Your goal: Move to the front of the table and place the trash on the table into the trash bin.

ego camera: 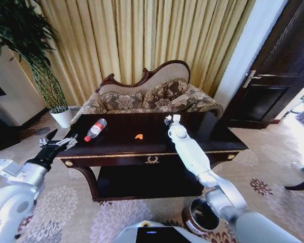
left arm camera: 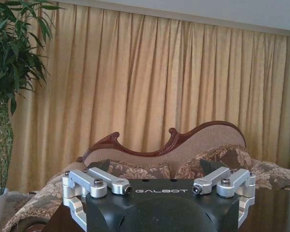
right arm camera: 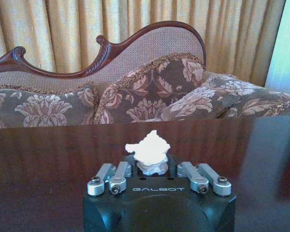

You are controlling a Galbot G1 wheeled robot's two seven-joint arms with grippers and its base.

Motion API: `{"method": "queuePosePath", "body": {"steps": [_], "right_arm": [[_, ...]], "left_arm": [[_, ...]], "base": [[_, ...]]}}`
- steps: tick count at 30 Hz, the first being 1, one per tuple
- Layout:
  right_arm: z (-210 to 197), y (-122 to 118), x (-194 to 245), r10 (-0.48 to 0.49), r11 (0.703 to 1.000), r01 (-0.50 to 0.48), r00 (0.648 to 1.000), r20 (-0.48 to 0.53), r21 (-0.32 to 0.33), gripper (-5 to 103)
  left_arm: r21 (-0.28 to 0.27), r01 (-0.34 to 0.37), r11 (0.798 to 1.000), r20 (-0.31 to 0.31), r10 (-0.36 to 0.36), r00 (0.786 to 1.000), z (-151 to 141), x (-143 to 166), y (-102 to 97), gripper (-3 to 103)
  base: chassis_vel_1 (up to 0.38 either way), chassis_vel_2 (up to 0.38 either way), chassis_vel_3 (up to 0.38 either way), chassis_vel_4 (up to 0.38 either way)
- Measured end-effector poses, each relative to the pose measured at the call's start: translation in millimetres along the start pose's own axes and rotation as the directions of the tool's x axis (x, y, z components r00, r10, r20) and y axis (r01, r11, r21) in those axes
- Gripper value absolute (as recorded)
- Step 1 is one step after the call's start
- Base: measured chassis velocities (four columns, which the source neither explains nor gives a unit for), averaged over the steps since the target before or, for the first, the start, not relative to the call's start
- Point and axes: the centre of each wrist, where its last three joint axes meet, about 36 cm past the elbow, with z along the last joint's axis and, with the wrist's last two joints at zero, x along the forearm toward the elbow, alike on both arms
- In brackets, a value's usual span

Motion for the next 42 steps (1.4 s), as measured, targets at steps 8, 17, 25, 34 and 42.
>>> {"method": "queuePosePath", "body": {"steps": [8,17,25,34,42], "right_arm": [[-0.9,-1.4,2.5,-0.001,1.000,0.001,1.000,0.031,-0.011,7],[-15.8,-8.6,38.4,-0.054,0.999,0.055,0.985,0.165,-0.001,2],[-12.5,-30.5,96.0,-0.182,0.983,0.184,0.952,0.245,0.013,2],[30.9,-65.1,164.8,-0.302,0.952,0.304,0.900,0.316,0.044,2],[44.2,-91.2,188.4,-0.239,0.970,0.237,0.920,0.309,0.046,2]], "left_arm": [[-0.001,-0.002,1.000,0.002,0.002,1.000,-0.8,-0.2,-0.5,100],[0.012,-0.010,1.000,0.005,0.010,1.000,1.0,-2.7,-3.9,100],[0.016,-0.003,1.000,0.007,0.002,1.000,1.6,-4.9,-0.7,100],[0.027,0.013,1.000,0.022,-0.013,1.000,2.4,-11.8,17.8,100],[0.037,0.013,0.999,0.019,-0.014,1.000,2.6,-17.1,20.8,100]], "base": [[0.000,0.000,0.000,0.000],[0.000,0.000,0.000,0.000],[0.000,0.000,0.000,0.000],[0.000,0.000,0.000,0.000],[0.000,0.000,0.000,0.000]]}}
